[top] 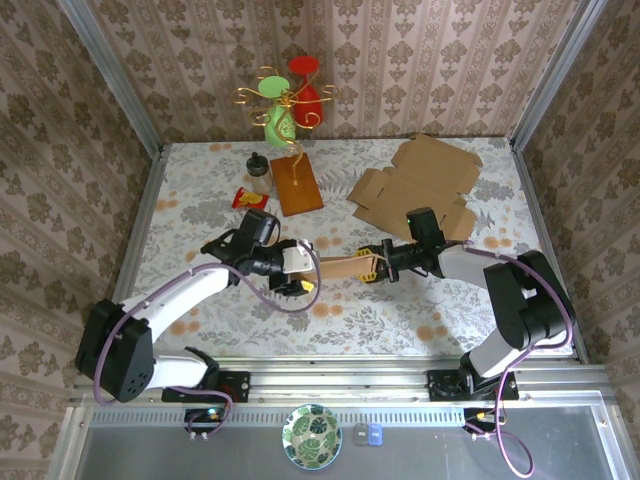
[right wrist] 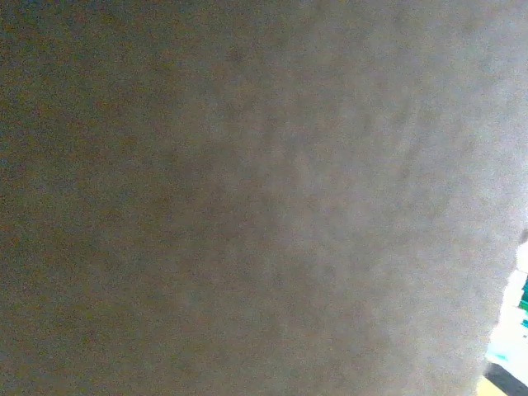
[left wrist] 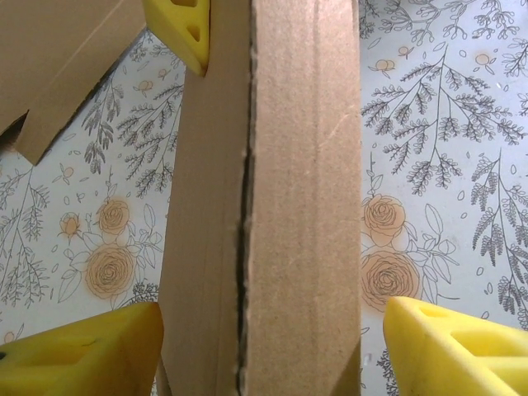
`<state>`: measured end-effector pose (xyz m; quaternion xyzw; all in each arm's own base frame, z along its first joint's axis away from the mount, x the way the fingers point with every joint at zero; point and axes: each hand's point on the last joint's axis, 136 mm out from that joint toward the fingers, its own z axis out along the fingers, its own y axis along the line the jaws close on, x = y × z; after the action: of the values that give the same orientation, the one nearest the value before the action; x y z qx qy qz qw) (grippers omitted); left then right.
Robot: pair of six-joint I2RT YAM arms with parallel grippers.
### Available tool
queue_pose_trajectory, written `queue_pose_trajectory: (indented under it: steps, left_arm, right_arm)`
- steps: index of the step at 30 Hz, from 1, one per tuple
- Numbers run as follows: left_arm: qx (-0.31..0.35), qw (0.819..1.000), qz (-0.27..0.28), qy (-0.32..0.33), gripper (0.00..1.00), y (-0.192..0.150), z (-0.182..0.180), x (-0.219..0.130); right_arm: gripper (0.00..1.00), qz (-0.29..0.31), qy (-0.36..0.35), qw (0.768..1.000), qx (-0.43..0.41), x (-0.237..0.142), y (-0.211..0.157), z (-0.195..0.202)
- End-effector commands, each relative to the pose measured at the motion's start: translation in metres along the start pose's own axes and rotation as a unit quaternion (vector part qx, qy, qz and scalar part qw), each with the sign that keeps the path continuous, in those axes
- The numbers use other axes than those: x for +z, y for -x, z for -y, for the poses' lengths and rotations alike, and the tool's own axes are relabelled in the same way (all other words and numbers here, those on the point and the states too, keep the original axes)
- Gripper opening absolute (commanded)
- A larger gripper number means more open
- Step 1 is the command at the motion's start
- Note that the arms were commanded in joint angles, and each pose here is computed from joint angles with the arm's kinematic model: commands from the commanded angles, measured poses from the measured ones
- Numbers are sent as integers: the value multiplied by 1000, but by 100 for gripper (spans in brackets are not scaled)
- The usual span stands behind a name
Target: Fold the paper box
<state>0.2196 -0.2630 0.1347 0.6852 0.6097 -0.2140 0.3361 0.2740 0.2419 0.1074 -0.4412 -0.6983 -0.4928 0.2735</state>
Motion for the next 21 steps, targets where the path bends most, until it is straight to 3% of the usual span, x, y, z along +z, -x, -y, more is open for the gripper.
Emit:
queue_pose_trajectory:
  steps: [1, 11, 21]
  left_arm:
    - [14, 1000, -4, -9, 69, 4, -5, 4]
    - [-9, 999, -6, -33, 54, 11, -17, 15]
    - [-55, 997, -14, -48, 50, 15, -24, 20]
  right_arm:
    - [40, 22, -35, 995, 95, 3, 20, 29]
    - [58, 37, -12, 994, 107, -13, 35, 22]
    - [71, 81, 13, 995, 62, -43, 43, -6]
